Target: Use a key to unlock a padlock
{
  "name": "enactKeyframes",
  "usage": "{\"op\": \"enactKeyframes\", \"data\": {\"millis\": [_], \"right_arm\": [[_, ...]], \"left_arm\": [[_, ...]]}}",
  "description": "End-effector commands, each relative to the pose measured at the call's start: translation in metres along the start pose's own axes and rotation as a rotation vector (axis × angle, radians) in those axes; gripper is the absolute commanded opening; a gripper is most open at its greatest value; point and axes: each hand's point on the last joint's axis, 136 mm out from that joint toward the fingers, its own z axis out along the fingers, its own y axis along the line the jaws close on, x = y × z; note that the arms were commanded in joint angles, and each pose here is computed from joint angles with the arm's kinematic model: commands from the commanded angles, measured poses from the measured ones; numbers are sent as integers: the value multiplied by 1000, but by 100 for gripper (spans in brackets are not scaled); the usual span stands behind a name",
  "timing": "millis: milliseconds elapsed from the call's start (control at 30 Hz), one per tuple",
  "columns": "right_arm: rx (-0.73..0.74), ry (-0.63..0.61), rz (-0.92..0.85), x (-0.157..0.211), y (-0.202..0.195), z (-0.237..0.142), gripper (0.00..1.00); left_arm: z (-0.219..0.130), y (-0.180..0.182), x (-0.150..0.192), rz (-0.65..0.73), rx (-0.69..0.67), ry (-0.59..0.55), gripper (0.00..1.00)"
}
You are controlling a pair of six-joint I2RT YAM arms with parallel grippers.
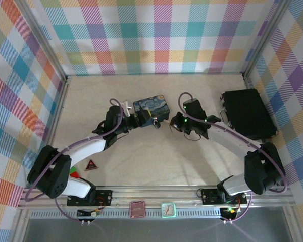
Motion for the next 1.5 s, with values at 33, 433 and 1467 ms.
{"op": "enactKeyframes", "data": {"millis": [33,433,1467], "right_arm": [[-142,-90,126,-25,30,-6,0],[-250,-108,260,-36,45,-4,0],[-248,-88,203,-42,50,-10,23]], "left_arm": [[15,-45,14,76,164,37,82],[41,-62,45,204,230,121,58],[67,-51,40,265,242,186,0]]}}
